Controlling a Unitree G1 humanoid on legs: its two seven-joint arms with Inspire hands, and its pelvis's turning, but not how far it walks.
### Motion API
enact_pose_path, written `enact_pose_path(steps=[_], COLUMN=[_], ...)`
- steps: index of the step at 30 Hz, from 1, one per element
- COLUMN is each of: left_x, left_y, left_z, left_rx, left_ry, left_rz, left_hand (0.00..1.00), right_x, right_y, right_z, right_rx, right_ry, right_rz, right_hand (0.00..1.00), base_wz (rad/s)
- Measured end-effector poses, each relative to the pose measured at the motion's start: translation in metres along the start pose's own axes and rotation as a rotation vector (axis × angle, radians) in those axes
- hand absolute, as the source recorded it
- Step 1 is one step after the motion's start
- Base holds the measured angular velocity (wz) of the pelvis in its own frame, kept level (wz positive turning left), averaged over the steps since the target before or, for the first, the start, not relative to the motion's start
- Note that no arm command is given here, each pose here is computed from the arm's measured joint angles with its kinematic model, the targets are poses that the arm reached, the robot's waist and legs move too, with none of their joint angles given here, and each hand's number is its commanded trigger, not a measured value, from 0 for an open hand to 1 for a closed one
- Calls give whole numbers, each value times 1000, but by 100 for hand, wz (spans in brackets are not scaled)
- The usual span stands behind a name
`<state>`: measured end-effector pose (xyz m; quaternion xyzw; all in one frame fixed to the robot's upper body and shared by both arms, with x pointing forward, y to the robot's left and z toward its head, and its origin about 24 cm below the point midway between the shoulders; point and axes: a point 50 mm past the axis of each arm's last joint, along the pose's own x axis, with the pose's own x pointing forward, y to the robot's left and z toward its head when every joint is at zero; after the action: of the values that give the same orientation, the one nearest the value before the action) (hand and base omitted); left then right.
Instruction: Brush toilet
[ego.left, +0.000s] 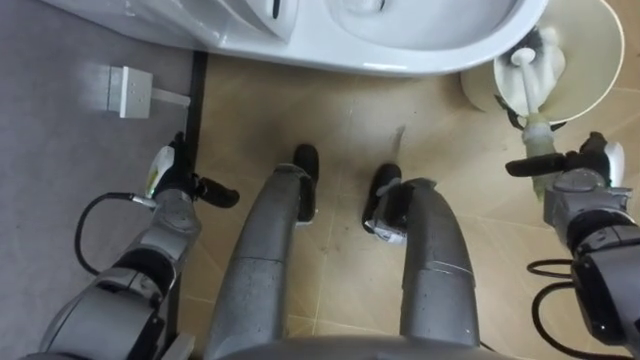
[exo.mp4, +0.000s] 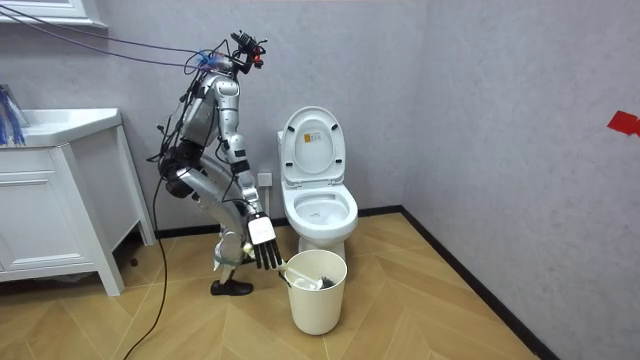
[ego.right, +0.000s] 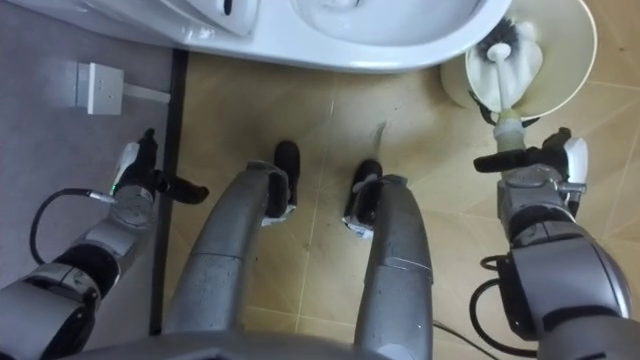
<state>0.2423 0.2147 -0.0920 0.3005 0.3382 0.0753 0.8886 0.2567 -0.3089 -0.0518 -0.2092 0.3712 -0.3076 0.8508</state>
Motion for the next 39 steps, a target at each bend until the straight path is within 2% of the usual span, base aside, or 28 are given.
enact_pose_path(steps=[15, 17, 20, 21, 39], left_x=[0, 0, 0, 0, 0], left_y=[-2, -2, -2, -2, -1], left_z=[3, 3, 3, 3, 3], left_rx=[32, 32, 32, 33, 33], left_ry=[-23, -23, -22, -22, -21], left_rz=[-12, -11, -12, -13, -12], left_hand=[0, 0, 0, 0, 0], right_x=[-1, -1, -1, -1, -1], right_y=[5, 6, 7, 7, 3], right_z=[-3, -4, -5, -6, -22], right_rx=[-22, -19, 7, 11, 184], right_ry=[3, 5, 16, 18, 124], right_rz=[58, 69, 93, 101, 109], right_hand=[0, 16, 94, 100, 100], base_wz=[0, 0, 0, 0, 0])
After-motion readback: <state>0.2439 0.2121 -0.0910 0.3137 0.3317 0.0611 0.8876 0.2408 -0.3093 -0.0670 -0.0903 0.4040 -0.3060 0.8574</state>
